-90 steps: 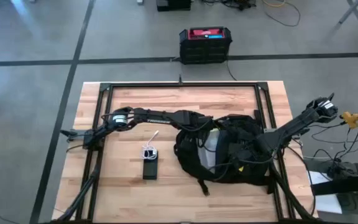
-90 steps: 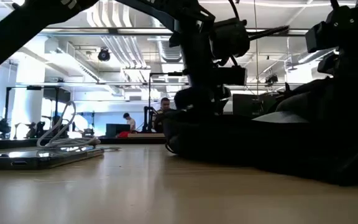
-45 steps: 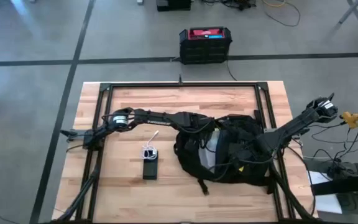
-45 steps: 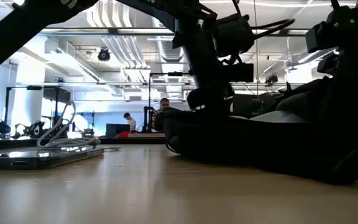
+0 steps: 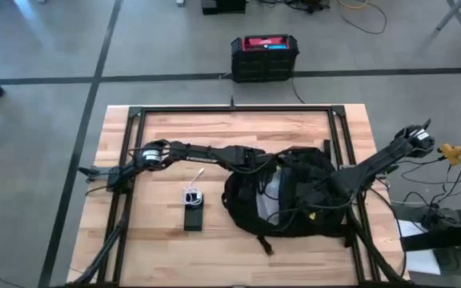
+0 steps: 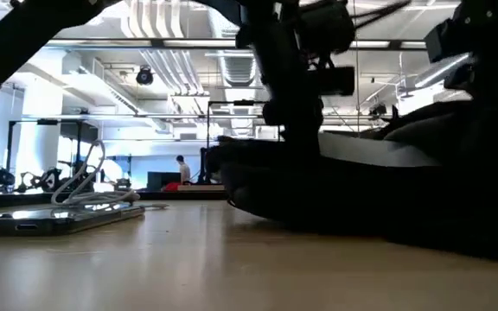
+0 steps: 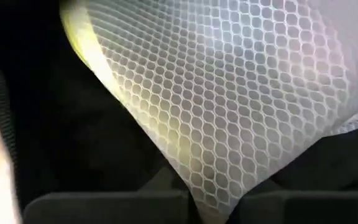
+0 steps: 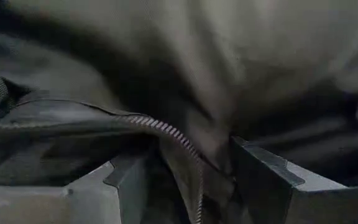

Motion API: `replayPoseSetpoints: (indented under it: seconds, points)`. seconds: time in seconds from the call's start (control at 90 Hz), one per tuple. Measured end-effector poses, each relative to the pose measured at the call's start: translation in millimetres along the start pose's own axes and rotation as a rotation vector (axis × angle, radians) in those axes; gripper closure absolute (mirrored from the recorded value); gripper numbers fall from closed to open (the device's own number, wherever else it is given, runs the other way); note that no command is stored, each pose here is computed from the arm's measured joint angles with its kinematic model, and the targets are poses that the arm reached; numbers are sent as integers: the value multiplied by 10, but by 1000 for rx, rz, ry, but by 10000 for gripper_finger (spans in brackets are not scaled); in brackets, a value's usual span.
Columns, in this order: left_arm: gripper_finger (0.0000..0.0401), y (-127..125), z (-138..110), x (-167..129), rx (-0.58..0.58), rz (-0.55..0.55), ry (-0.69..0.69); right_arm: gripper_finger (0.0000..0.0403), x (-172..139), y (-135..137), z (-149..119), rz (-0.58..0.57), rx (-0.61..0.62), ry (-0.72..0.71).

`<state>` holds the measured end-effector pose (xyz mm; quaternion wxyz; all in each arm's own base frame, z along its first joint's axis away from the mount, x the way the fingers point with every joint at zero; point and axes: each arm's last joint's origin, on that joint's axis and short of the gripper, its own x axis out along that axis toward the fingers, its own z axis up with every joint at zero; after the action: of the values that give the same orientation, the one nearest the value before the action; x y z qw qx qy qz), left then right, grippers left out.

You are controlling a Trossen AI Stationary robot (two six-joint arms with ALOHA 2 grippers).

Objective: Unpack backpack
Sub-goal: Remove the yellow green zip bag from the black backpack

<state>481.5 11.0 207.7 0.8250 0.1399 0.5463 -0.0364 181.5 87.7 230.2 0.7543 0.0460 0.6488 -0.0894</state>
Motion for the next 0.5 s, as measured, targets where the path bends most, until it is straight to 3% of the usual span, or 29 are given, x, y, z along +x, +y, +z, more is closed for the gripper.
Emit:
replayPoseSetpoints:
  seconds: [0.278,0.5]
  points:
    - [392,215,-31,-709,-119,122,-67,204,-473,-1,137,-48,11,-110]
    - [393,623,-240,-1301,-274,278,-148,204,-576,49,227,-45,17,-234]
